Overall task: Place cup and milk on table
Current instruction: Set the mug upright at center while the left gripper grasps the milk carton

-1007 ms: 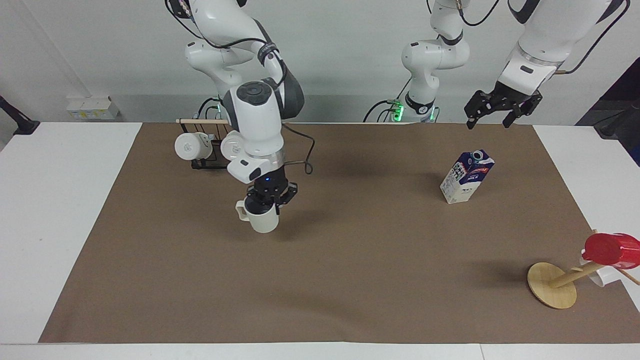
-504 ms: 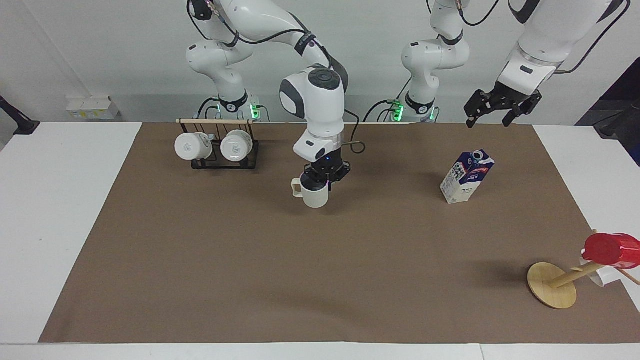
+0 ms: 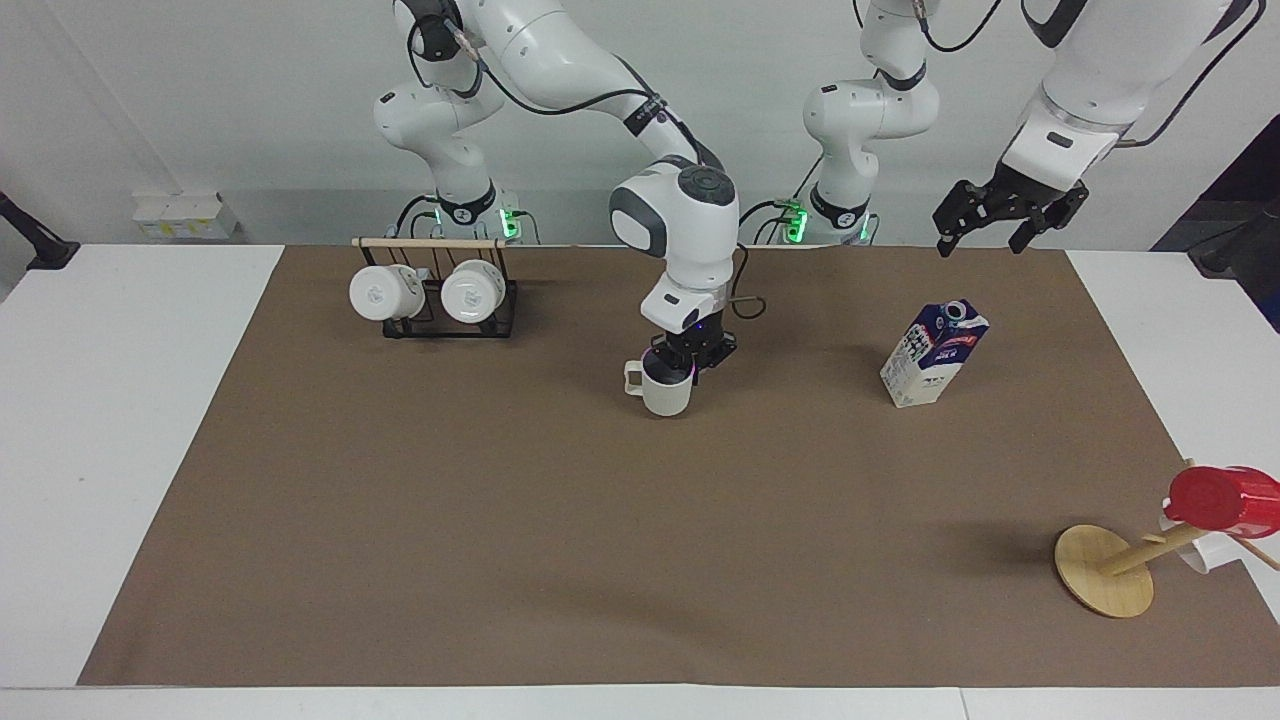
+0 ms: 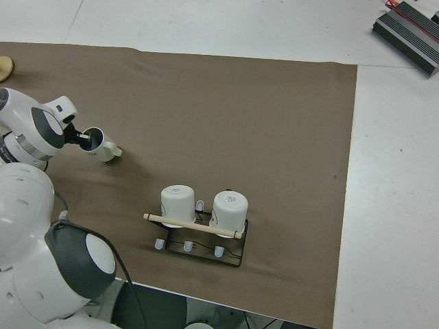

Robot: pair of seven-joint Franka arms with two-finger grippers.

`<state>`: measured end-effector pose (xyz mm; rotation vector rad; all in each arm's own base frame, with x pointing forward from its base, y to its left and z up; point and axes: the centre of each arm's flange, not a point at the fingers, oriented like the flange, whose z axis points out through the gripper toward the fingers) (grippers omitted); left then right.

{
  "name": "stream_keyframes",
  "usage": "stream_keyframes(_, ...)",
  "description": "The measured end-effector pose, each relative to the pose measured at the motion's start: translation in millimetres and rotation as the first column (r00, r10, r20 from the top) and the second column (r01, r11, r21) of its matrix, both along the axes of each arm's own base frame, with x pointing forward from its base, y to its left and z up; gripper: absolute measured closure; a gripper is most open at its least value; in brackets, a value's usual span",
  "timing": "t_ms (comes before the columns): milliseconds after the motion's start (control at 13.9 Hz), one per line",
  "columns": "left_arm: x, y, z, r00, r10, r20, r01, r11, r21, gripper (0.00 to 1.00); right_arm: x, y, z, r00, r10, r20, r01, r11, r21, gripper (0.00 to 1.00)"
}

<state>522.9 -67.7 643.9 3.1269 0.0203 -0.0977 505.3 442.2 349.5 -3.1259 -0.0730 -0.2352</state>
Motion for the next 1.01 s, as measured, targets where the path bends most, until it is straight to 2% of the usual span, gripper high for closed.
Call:
stream_keyframes(360, -14, -1, -8, 1.0, -0.002, -0.027, 0.002, 1.0, 0.01, 0.0, -1.0, 3, -16, 1.0, 0.0, -0.003, 0.0, 1.0, -0.01, 0.95)
stream_keyframes(504, -25, -4, -15, 1.0, -0.004, -0.026, 0.005, 1.0, 0.017, 0.0, -3.2, 6, -16, 1.0, 0.006, 0.0, -0.006, 1.0, -0.01, 0.91)
stream_keyframes(719, -50, -7, -31, 1.0, -0.006, 0.021, 0.006, 1.0, 0.029, 0.0, 0.0, 7, -6, 1.0, 0.003, 0.022, -0.004, 1.0, 0.001, 0.61)
stream_keyframes(1007, -85, -4, -48, 0.995, 0.0, 0.097, -0.004, 0.999, 0.042, 0.0, 13.5, -12, 53, 0.995, -0.049, 0.082, 0.045, 0.998, 0.045, 0.17)
